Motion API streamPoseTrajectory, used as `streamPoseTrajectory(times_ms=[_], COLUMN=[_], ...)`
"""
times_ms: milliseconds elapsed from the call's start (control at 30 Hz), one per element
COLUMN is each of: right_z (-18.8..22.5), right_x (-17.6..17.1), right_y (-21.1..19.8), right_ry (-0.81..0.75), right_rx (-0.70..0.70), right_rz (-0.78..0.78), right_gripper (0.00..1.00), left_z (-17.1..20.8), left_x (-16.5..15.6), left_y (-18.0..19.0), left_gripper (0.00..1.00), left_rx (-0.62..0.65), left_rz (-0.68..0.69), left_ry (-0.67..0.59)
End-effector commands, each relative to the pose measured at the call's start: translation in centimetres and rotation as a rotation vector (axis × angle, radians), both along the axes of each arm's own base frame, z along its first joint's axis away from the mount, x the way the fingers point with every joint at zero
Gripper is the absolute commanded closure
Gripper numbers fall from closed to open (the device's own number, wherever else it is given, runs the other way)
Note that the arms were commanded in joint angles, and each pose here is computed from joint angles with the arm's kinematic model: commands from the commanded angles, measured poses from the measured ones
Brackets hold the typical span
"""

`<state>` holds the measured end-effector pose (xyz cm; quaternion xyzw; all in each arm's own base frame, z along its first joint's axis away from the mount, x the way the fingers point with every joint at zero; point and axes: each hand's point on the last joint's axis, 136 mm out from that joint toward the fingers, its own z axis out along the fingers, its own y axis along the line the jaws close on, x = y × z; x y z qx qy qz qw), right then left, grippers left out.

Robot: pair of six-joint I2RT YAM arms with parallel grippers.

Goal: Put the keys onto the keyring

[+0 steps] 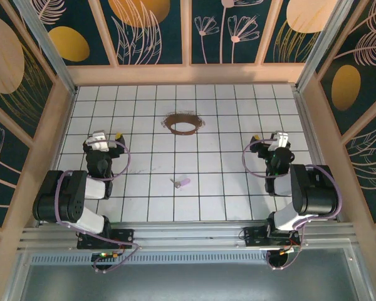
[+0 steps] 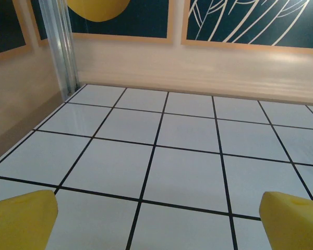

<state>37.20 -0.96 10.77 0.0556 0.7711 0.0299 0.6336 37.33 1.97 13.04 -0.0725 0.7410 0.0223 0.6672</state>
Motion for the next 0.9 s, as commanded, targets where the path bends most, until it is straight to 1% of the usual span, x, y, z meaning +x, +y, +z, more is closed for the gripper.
streamPoseTrajectory(times_ms=[0, 533, 733, 867], right_z=[1.3, 1.3, 1.4, 2.5], right_x=[0.6, 0.6, 0.5, 0.8], right_y=[0.0, 0.0, 0.0, 0.1], right_ry=[-0.049, -0.047, -0.051, -0.055], right_rx=[-0.01, -0.006, -0.007, -0.012], right_rz=[0.011, 0.013, 0.014, 0.018], right_gripper=[0.01, 0.01, 0.01, 0.01], left_z=[0.5, 0.5, 1.0, 1.7], left_x=[0.3, 0.2, 0.1, 0.5], left_y=[0.6, 0.5, -0.5, -0.3], left_gripper=[0.01, 0.01, 0.01, 0.01], left_rx=[-0.009, -0.009, 0.007, 0.004], left_rz=[0.027, 0.024, -0.038, -0.026], left_ry=[-0.017, -0.017, -0.026, -0.009])
